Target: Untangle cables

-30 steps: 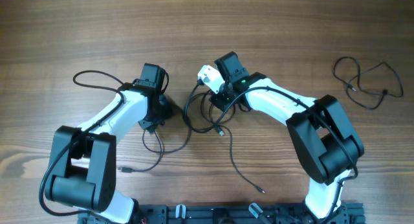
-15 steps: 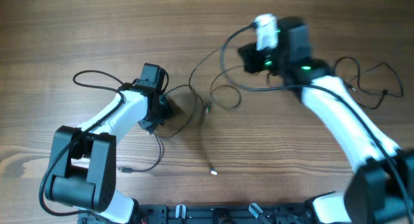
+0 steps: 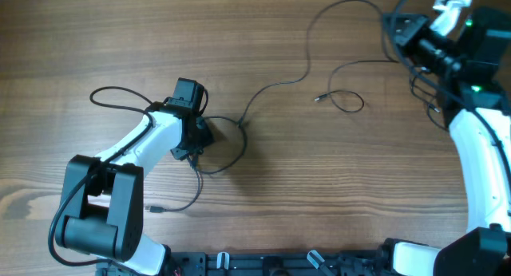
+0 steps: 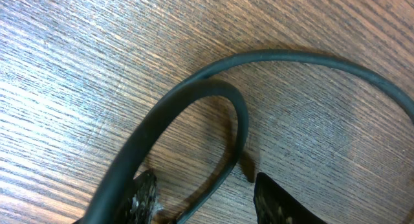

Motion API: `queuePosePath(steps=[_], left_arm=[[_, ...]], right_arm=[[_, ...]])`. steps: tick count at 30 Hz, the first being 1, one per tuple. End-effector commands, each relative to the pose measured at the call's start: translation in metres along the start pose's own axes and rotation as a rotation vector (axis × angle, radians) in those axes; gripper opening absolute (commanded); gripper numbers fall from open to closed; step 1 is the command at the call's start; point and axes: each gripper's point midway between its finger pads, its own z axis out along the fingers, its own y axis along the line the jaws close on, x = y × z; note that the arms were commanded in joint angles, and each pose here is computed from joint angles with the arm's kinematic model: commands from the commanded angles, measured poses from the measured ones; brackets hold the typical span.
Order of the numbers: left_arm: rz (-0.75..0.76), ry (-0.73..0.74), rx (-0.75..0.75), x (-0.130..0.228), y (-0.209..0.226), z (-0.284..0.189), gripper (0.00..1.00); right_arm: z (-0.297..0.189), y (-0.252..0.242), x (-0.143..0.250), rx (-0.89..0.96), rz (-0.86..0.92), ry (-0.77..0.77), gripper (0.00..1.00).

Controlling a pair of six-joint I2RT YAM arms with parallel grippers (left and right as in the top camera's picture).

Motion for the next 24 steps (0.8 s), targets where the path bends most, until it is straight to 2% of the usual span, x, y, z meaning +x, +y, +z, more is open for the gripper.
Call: queuePosePath(steps=[1, 4, 6, 11, 13, 15, 18, 22, 24], left_arm=[[-0.008, 0.036, -0.061, 0.011, 0.017, 0.014, 0.5], [-0.008, 0.036, -0.061, 0.011, 0.017, 0.014, 0.5], [-0.008, 0.036, -0.061, 0.01, 0.017, 0.014, 0.5], [-0.009, 0.033, -0.058, 0.01, 0.016, 0.014, 0.5], [-0.009, 0.033, -0.058, 0.01, 0.016, 0.014, 0.5], [-0.008, 0.033, -0.058, 0.01, 0.016, 0.014, 0.5], [-0.009, 0.03, -0.055, 0.009, 0.016, 0.014, 0.5], [-0.009, 0.033, -0.053, 0.01, 0.015, 0.014, 0.5], [-0.008, 0.036, -0.051, 0.01, 0.015, 0.014, 0.5]], right_arm=[[-0.025, -0.016, -0.024, 0.056, -0.081, -0.065, 0.04], [-0.037, -0.058, -0.029, 0.247, -0.203, -0.081, 0.04], [-0.047, -0.067, -0.043, 0.315, -0.269, -0.118, 0.04], [-0.103, -0.03, -0.13, 0.388, -0.34, -0.354, 0.04], [-0.139, -0.016, -0.166, 0.39, -0.286, -0.482, 0.04], [-0.171, -0.023, -0.187, 0.424, -0.238, -0.569, 0.04], [-0.195, -0.06, -0.186, 0.537, -0.18, -0.566, 0.04], [-0.185, -0.139, -0.154, 0.762, -0.09, -0.403, 0.04], [-0.175, -0.163, -0.138, 0.79, -0.037, -0.324, 0.04]])
